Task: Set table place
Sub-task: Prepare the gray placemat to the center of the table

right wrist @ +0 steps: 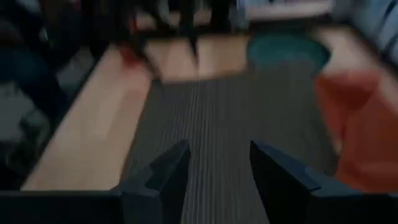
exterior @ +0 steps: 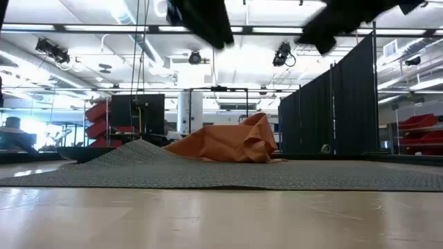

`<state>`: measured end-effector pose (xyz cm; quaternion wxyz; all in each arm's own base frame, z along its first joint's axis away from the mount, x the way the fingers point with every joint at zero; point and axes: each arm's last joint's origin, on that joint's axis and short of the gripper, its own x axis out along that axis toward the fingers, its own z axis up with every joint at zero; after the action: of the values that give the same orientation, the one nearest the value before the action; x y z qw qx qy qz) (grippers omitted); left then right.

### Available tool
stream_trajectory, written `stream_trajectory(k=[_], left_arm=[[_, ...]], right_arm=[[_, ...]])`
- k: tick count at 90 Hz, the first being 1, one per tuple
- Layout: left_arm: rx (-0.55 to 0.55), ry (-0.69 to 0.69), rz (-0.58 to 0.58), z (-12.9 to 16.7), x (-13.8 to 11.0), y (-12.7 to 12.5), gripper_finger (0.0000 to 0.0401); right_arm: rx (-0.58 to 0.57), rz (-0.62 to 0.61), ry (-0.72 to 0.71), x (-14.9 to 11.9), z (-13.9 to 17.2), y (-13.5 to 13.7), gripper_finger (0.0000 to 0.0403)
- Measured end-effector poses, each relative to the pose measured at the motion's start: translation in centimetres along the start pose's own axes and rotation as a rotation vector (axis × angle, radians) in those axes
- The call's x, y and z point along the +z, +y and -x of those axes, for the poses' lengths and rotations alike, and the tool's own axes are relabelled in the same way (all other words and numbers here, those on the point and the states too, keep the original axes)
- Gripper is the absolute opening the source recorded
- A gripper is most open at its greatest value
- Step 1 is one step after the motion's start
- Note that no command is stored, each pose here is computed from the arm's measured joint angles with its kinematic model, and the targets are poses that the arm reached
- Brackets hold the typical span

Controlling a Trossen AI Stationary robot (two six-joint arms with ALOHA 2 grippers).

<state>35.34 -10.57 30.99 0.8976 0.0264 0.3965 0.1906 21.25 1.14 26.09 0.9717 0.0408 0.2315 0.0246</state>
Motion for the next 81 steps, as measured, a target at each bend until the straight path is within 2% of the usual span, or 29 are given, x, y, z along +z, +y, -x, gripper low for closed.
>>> stream_trajectory(k=[14, 29, 39, 51, 70, 81], left_arm=[[0.001, -0.003, -0.008, 1.9, 0.4, 1.2, 0.0186], [0.048, 0.023, -0.009, 0.8, -0.8, 1.0, 0.0186], [0.122, 0.064, 0.006, -1.1, -1.7, 2.2, 0.0186], [0.223, 0.101, 0.059, -3.0, -0.9, 5.9, 0.0187], [0.220, 0.242, 0.151, -6.5, -0.3, 14.2, 0.0196], [0.257, 0.266, 0.140, -7.4, -0.3, 17.5, 0.0204]], right_arm=[[-0.022, -0.033, 0.044, -2.1, -1.4, -0.2, 0.0146], [-0.014, -0.039, -0.059, -1.3, -1.2, -0.2, 0.0146], [-0.013, -0.046, -0.064, -1.3, -1.3, -0.2, 0.0146], [-0.031, -0.057, -0.016, -2.7, -2.3, -0.3, 0.0146], [-0.040, -0.088, -0.002, -4.0, -3.9, -0.4, 0.0146], [-0.040, -0.081, 0.020, -4.3, -4.5, -0.4, 0.0146]])
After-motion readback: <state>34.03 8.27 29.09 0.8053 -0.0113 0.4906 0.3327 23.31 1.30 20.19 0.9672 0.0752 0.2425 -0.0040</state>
